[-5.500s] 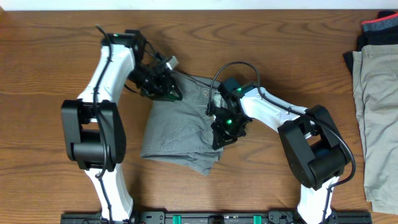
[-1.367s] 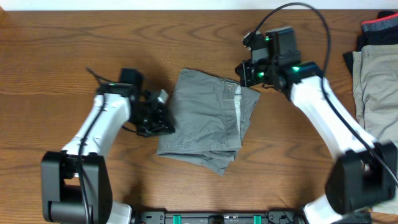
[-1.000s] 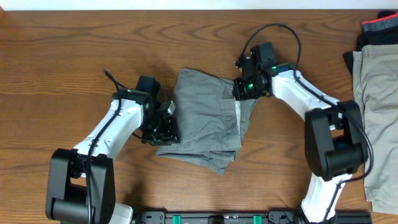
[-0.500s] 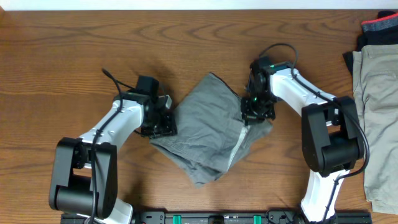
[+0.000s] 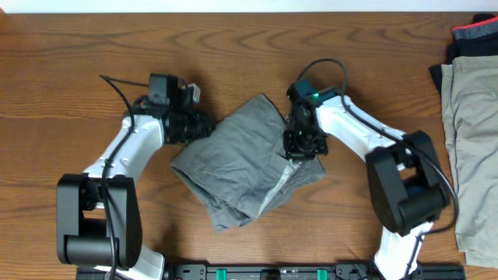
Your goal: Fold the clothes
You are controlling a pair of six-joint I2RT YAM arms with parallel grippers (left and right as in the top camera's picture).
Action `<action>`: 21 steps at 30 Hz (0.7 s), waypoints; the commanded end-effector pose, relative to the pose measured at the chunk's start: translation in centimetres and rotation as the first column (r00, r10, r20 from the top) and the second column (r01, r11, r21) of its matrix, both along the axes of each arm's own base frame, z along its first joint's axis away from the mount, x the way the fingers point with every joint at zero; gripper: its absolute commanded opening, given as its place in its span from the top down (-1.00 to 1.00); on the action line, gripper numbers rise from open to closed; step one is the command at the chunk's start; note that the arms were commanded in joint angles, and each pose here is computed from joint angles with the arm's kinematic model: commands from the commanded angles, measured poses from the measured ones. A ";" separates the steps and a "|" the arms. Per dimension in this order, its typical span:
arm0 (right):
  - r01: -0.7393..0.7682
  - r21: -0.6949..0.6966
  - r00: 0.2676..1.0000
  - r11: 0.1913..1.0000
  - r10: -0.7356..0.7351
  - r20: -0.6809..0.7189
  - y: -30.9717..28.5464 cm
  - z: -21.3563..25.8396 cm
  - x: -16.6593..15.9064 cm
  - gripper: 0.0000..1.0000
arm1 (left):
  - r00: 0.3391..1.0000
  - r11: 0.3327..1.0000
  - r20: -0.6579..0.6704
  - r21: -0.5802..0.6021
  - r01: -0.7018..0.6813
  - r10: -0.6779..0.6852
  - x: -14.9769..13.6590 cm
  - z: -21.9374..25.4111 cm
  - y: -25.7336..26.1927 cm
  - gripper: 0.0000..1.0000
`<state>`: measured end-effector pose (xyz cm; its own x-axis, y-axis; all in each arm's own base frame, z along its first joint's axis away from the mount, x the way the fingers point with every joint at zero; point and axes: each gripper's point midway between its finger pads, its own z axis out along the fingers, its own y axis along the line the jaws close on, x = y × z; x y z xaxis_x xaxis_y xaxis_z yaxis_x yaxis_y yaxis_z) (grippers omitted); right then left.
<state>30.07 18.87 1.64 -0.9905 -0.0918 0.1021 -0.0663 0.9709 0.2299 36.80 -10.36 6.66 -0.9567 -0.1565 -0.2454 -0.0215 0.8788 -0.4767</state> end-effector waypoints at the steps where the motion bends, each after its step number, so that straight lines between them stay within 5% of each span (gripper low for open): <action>1: -0.162 0.060 0.968 0.985 0.147 0.201 0.4 3.8 2.4 0.97 | 0.999 0.999 0.042 0.027 -0.034 0.033 2.3 3.8 0.9 0.17; 6: -0.405 0.203 0.878 0.891 0.317 0.358 3.6 6.0 3.2 0.96 | 0.993 0.971 -0.019 0.211 -0.108 0.115 1.0 7.1 4.6 0.17; 12: -0.530 0.254 0.798 0.809 0.375 0.471 6.1 5.4 4.8 0.93 | 0.989 0.964 -0.032 0.229 -0.135 0.146 -1.8 9.9 6.0 0.17; 21: -0.412 0.171 0.878 0.895 0.339 0.338 2.4 -3.7 7.0 0.98 | 0.975 0.962 -0.155 0.247 -0.115 0.156 -6.4 10.6 6.1 -0.13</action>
